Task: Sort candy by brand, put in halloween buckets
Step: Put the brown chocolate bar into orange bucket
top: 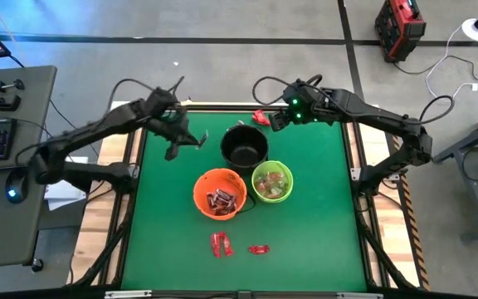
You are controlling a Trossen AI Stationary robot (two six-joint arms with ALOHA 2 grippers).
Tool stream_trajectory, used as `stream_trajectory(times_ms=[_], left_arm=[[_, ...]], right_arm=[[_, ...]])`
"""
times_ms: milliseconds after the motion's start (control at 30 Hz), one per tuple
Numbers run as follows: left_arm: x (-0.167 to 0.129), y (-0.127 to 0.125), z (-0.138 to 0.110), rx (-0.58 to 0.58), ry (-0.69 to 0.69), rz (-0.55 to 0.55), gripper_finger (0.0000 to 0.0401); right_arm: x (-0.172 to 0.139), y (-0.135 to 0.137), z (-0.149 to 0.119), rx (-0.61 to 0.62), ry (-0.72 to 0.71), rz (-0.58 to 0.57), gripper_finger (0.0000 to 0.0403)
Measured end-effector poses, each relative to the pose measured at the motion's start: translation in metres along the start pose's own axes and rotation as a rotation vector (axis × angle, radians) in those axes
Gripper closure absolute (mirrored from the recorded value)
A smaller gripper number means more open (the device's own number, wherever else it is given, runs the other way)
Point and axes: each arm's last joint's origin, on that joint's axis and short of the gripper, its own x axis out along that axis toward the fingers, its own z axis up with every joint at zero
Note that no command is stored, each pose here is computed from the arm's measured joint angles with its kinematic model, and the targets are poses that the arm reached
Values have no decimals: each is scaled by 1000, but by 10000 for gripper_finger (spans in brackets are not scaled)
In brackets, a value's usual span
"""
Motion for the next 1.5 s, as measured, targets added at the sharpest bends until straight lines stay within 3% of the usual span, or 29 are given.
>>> stream_trajectory(times_ms=[133,300,467,633,800,900,967,1067,1267,1367,1500], left_arm=[[-7,-29,12,266,-71,-48,401],[18,-50,21,366,-60,-166,401],[58,-72,24,360,52,-203,400],[82,-89,24,321,182,-90,392],[84,-91,38,175,213,-50,339],[76,-91,47,186,243,-55,297],[64,-82,57,197,236,37,272],[42,-51,67,124,155,193,242],[21,49,34,-69,-53,290,213],[29,95,6,-159,-152,330,211],[72,127,-22,-130,-53,296,210]], right_arm=[[2,-5,6,-10,-16,-3,183],[3,-9,8,-101,-13,-5,183],[3,-10,6,-230,26,25,183],[3,-10,2,-317,79,53,183],[2,-12,-1,-327,127,66,183],[2,-12,-2,-339,136,78,183],[2,-12,-2,-335,138,77,183],[2,-12,-2,-317,140,76,183],[2,-12,-2,-232,142,74,183],[2,-11,-1,-161,136,73,183],[2,-10,0,-54,126,75,183]])
